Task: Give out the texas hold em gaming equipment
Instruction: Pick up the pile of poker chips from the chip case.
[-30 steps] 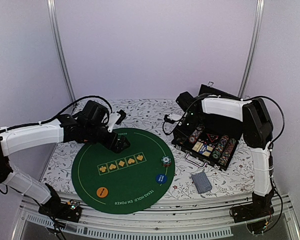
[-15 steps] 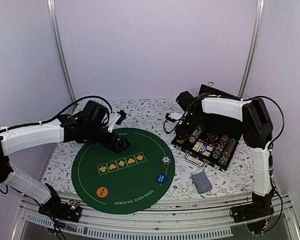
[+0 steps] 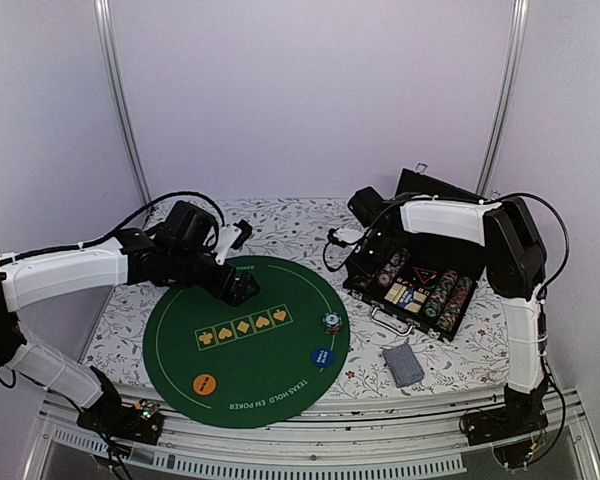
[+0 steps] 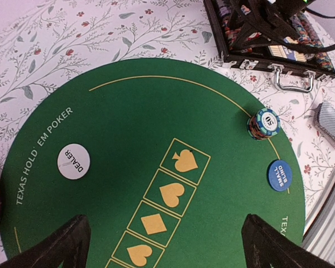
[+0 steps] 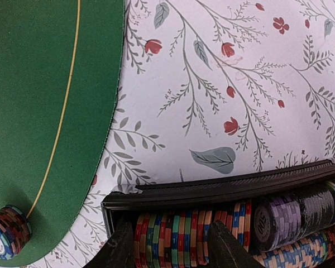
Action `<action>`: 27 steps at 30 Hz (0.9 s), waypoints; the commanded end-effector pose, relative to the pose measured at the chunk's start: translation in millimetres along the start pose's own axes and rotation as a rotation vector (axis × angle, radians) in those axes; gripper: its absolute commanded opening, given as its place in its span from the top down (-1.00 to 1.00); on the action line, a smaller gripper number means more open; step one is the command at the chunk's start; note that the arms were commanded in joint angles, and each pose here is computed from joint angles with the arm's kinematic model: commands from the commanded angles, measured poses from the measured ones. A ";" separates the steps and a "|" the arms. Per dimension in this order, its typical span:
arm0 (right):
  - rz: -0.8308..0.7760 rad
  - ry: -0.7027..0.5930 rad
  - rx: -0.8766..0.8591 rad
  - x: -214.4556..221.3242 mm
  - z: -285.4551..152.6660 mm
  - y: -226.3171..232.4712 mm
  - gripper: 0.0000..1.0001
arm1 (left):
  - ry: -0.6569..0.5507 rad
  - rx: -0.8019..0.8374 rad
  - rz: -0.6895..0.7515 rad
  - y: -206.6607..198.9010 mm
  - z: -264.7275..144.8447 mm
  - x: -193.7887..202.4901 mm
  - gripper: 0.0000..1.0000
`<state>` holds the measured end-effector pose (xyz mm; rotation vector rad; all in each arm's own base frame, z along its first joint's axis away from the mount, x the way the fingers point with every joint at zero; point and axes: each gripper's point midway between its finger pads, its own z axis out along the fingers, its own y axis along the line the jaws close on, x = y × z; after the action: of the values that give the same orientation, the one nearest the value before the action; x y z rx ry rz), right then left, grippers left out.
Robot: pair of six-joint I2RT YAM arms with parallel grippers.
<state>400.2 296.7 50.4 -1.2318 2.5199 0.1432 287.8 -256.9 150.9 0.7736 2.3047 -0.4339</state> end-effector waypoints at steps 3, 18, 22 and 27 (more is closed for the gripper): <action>0.033 0.143 -0.007 41.4 16.6 7.6 0.05 | 0.015 -0.008 -0.002 5.8 4.3 5.8 -0.94; 0.089 0.170 0.012 54.1 17.4 -19.8 -0.31 | 0.021 -0.014 -0.004 7.0 4.1 10.5 -0.94; 0.102 0.171 0.027 55.0 14.5 -25.3 -0.49 | 0.021 -0.014 -0.006 7.0 3.2 10.8 -0.94; 0.108 0.165 0.029 54.1 8.8 -25.4 -0.67 | 0.024 -0.012 -0.005 6.8 3.3 12.5 -0.94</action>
<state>416.3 283.7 50.3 -1.1555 2.5210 0.1336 284.6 -254.4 143.7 0.7788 2.3224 -0.4288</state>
